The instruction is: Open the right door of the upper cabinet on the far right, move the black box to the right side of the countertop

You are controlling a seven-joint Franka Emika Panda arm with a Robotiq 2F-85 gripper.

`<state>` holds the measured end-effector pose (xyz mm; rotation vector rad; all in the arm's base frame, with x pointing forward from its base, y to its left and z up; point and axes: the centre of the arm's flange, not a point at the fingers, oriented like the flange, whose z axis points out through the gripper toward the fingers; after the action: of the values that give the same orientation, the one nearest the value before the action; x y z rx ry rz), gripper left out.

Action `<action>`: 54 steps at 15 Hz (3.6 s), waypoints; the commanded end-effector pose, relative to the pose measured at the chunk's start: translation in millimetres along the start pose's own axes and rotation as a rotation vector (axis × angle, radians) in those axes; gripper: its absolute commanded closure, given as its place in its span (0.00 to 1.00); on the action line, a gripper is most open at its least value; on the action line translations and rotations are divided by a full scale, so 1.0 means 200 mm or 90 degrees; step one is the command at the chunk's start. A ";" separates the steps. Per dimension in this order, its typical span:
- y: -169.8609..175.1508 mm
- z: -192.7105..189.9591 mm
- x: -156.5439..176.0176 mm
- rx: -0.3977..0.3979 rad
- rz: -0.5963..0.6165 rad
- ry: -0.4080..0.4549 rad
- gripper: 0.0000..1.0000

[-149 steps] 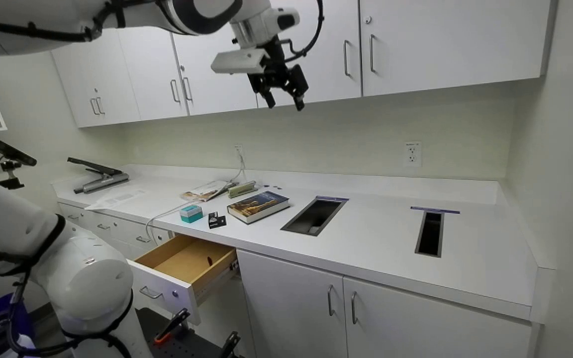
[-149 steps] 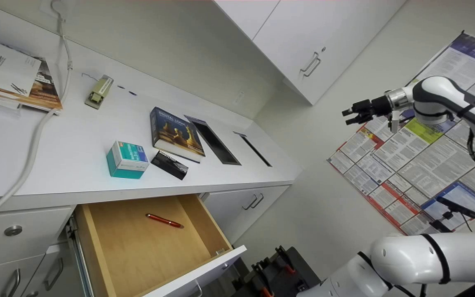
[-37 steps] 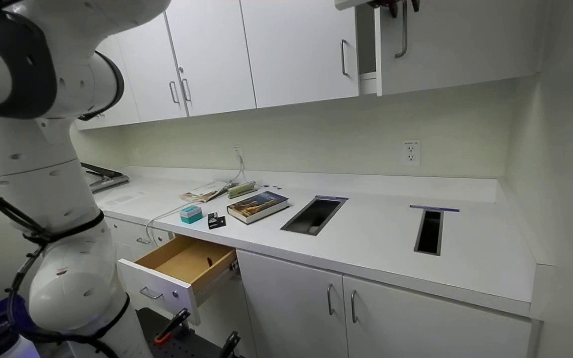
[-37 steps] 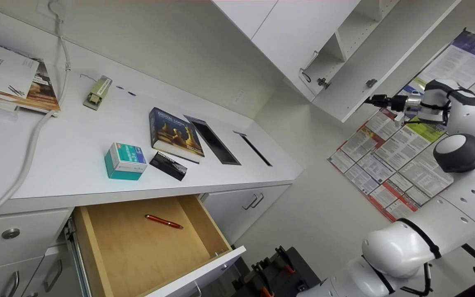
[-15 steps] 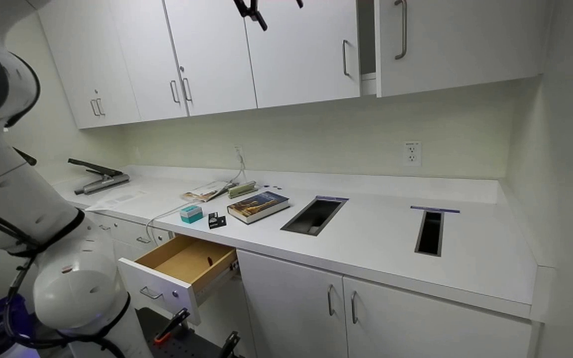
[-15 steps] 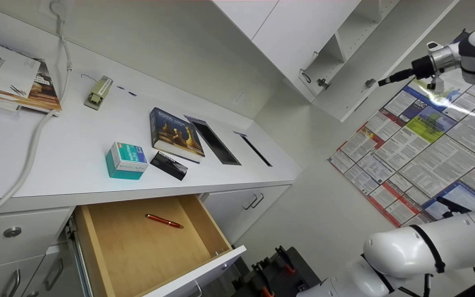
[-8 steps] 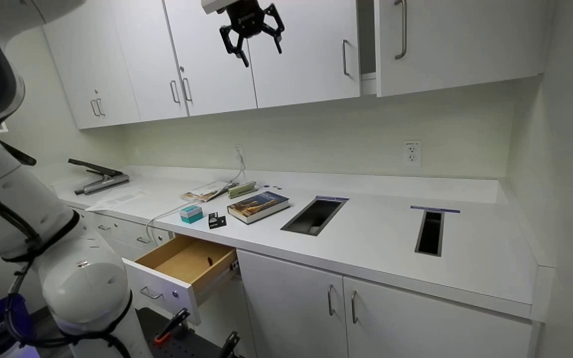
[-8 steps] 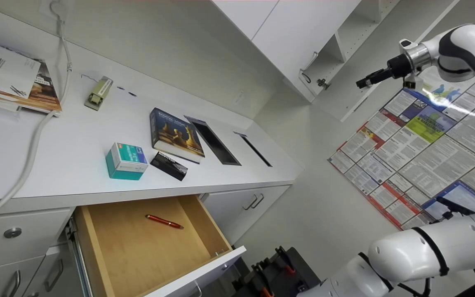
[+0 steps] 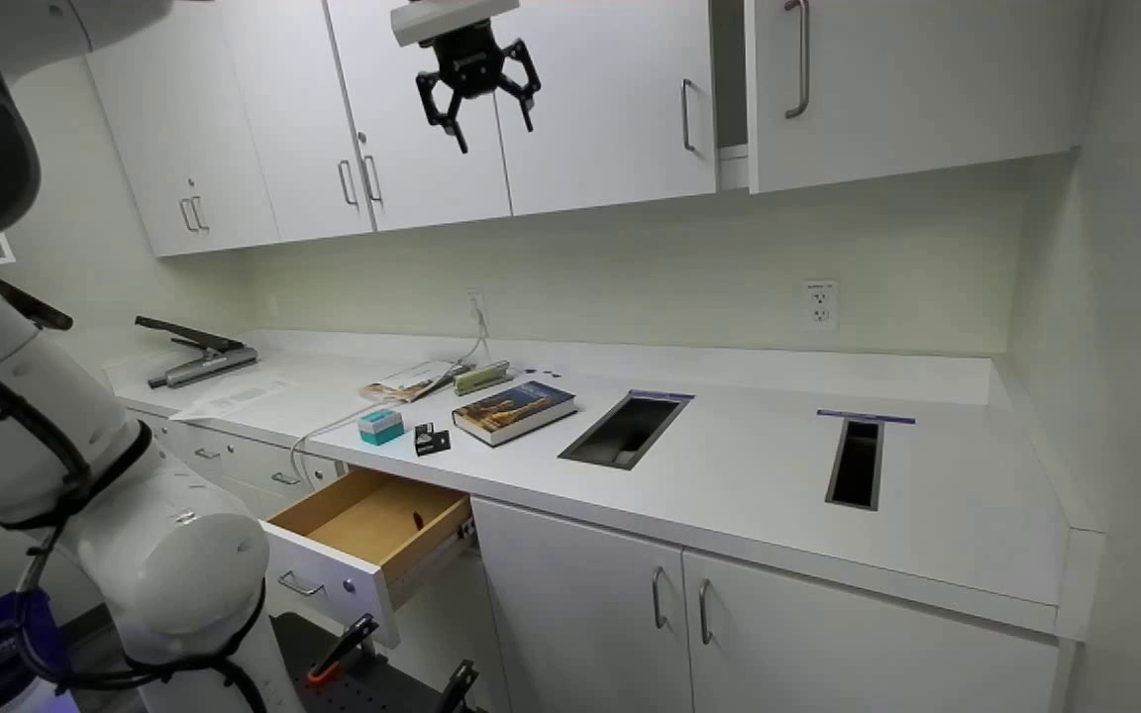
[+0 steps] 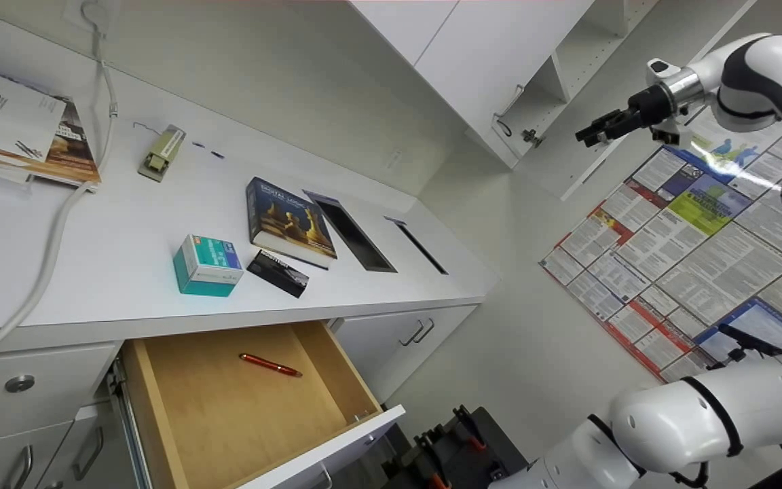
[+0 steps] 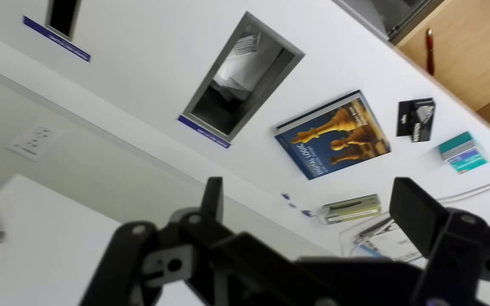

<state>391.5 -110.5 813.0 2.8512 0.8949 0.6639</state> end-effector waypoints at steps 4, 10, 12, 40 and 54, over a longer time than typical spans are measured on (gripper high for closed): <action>-0.55 0.30 0.05 0.121 -0.197 -0.076 0.00; -0.89 0.74 0.07 0.240 -0.388 -0.129 0.00; -0.89 0.74 0.08 0.238 -0.431 -0.139 0.00; -1.64 2.16 0.26 0.129 -0.297 -0.043 0.00; -1.69 2.45 0.43 0.136 -0.254 -0.036 0.00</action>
<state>476.5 236.7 341.8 2.6962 1.5946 0.4418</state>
